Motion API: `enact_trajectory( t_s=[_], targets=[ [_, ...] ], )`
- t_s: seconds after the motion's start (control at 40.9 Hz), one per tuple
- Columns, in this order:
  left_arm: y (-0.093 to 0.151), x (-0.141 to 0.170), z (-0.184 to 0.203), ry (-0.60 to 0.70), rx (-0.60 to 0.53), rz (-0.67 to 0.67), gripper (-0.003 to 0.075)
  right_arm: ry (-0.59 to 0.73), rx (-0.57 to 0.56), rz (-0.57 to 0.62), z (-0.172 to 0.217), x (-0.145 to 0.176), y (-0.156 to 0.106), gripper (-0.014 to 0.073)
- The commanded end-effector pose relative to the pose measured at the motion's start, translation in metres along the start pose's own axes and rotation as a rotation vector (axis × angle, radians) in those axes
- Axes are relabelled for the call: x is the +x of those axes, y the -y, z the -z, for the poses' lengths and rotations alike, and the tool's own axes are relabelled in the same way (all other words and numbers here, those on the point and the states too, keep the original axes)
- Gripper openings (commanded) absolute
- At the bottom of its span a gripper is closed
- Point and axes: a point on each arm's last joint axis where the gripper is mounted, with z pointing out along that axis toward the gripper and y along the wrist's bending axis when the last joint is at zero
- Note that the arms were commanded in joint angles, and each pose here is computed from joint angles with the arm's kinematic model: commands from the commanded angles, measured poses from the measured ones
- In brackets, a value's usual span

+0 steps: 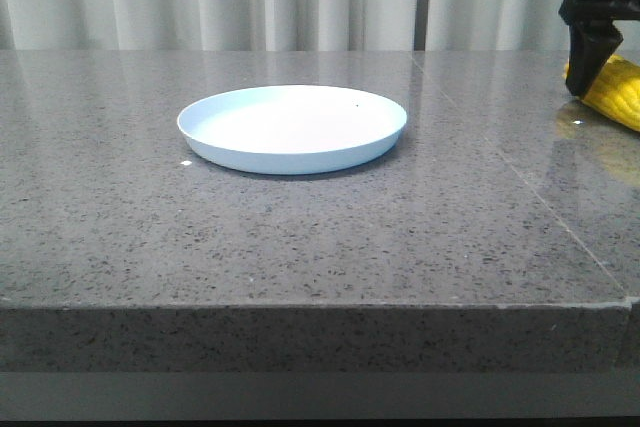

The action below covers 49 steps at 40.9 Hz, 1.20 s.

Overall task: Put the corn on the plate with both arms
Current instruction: 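Lower the right gripper onto the yellow corn cob and close it, then lift the corn cob with the right gripper and carry it over the plate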

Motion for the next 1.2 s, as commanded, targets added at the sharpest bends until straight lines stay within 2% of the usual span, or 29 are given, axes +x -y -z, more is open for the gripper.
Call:
enact_trajectory(
  t_s=[0.0,0.122,0.244,0.318,0.464,0.611,0.856,1.002,1.173],
  targets=[
    [0.001,-0.012,0.006,0.091,0.015,0.008,0.0472,0.107,0.010,0.011,0.022,-0.014,0.002,0.0632],
    [0.001,-0.012,0.006,0.091,0.015,0.008,0.0472,0.087,0.010,0.010,0.017,-0.013,0.002,0.0535],
    [0.001,-0.012,0.006,0.091,0.015,0.008,0.0472,0.074,0.009,0.010,0.018,-0.012,0.002,0.0306],
    [0.001,-0.012,0.006,0.091,0.015,0.008,0.0472,0.064,0.009,0.010,0.019,-0.011,0.002,0.0225],
    [0.001,-0.012,0.006,0.091,0.015,0.008,0.0472,0.074,-0.007,0.023,0.037,-0.010,-0.006,0.0225],
    [0.001,-0.012,0.006,0.091,0.015,0.008,0.0472,0.112,-0.045,0.081,0.072,-0.006,-0.033,0.0225],
    [0.001,-0.012,0.006,0.091,0.015,0.008,0.0472,0.115,-0.174,0.231,0.129,0.017,-0.096,0.0225],
    [0.001,-0.012,0.006,0.091,0.015,0.008,0.0472,0.066,-0.282,0.319,0.150,0.028,-0.137,0.0225],
    [0.001,-0.012,0.006,0.091,0.015,0.008,0.0472,0.112,-0.407,0.357,0.162,0.033,-0.177,0.0225]
  ],
)
